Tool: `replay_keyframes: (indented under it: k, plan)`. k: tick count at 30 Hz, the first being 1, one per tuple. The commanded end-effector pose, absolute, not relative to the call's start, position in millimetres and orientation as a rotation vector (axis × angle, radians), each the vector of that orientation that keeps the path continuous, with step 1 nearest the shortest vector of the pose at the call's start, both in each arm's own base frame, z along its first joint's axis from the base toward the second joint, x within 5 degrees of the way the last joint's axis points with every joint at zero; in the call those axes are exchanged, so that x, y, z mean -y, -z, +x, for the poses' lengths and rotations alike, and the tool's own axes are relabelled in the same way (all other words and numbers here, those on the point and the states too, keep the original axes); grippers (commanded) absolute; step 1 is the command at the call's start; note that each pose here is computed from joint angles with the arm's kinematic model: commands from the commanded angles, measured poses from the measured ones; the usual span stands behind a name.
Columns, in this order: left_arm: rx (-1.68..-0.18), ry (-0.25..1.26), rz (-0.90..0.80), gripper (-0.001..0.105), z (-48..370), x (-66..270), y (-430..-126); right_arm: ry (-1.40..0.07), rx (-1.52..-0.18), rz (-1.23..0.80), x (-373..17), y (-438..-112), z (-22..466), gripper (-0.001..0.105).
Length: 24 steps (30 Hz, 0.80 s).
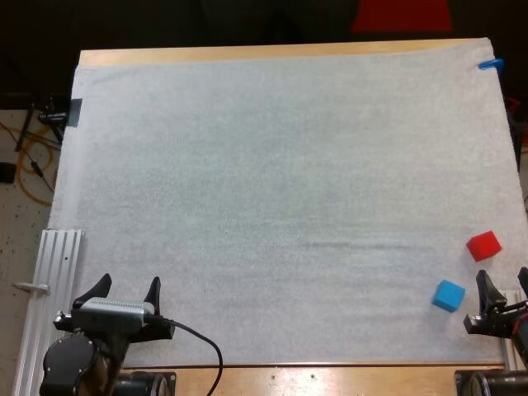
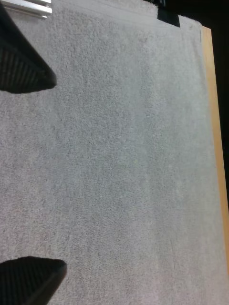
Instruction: Stack red cube on blue cube
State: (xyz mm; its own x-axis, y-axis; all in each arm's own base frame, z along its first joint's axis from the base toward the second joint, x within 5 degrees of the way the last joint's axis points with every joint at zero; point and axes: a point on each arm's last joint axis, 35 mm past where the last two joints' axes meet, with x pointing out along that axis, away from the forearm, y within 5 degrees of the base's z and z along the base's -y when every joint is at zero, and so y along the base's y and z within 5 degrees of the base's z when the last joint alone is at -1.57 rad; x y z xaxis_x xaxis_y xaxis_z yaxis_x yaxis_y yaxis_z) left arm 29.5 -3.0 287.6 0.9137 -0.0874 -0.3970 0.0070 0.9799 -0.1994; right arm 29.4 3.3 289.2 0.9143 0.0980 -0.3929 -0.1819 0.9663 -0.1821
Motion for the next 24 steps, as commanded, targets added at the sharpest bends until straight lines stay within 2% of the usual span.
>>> replay_keyframes:
  k: [1, 12, 17, 21, 24]
  plan:
    - [-0.416, 0.049, -0.204, 0.069, 31.6, 3.1, -289.5, -0.148, -0.392, -0.215, -3.5, -290.8, 30.8, 0.059]
    - [-0.417, 0.067, -0.192, 0.069, 31.6, 3.6, -289.5, -0.144, -0.393, -0.197, -3.5, -290.8, 30.8, 0.059]
    - [-0.384, 0.173, -0.154, 0.069, 29.0, 6.8, -297.6, -0.141, -0.363, -0.198, -3.3, -300.8, 26.3, 0.059]
    - [-0.324, 0.256, -0.152, 0.069, 18.9, 8.8, -318.1, -0.116, -0.333, -0.203, -2.2, -322.9, 18.0, 0.059]
    - [-0.358, 0.352, -0.149, 0.069, 25.9, 12.1, -333.0, -0.115, -0.323, -0.203, -2.2, -339.0, 18.3, 0.059]
